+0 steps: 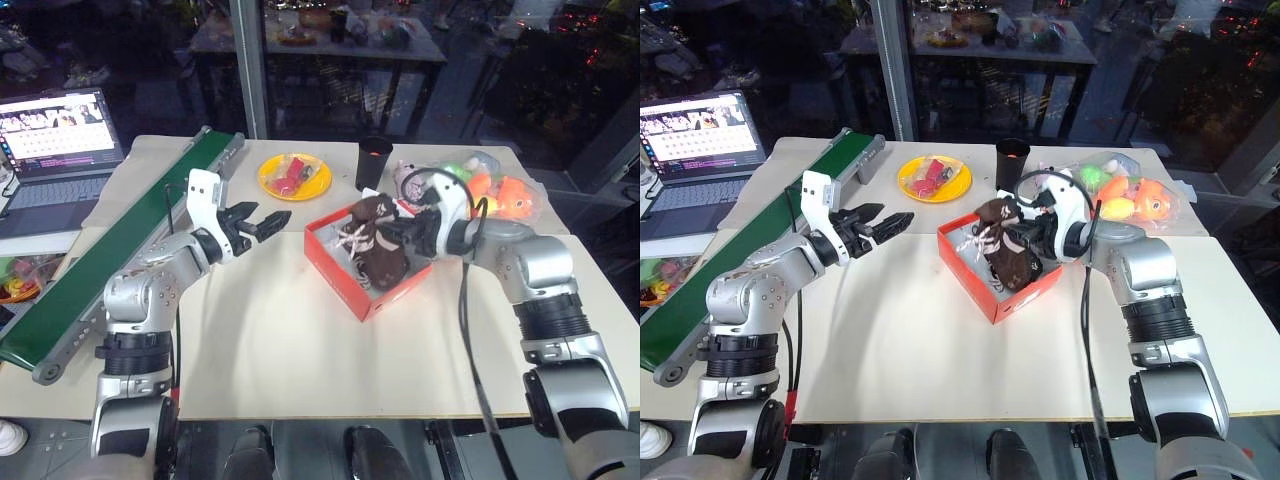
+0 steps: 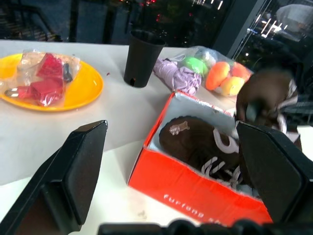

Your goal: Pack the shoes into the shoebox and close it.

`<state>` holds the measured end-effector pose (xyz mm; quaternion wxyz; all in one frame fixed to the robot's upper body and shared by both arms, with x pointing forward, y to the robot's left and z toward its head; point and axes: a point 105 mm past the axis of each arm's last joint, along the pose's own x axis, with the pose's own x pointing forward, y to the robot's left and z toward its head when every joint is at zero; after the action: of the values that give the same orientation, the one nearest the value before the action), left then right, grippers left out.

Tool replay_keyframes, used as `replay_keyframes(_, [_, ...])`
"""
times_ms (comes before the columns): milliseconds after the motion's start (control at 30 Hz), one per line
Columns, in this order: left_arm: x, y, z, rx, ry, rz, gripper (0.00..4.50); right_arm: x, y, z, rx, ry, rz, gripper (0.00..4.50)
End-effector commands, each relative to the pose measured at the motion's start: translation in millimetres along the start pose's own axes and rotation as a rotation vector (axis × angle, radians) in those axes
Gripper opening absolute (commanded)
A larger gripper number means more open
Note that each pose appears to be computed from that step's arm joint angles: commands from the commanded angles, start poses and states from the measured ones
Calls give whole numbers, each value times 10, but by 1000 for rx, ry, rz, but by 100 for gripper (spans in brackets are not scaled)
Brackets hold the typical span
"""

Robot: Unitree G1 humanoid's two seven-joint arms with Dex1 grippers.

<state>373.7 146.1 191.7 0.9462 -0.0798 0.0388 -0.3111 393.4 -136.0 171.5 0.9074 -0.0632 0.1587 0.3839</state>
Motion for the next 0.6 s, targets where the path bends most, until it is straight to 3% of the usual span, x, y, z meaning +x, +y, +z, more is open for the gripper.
replay_keyframes(33, [-33, -76, 120, 56, -38, -3, 450, 14, 34, 67, -58, 17, 36, 39])
replay_keyframes(367, [-87, -79, 76, 48, -49, 30, 450, 436, 266, -262, -133, 232, 207, 39])
replay_keyframes(600, [-133, -87, 54, 57, -49, 48, 450, 611, 231, -688, -143, 403, 264, 39])
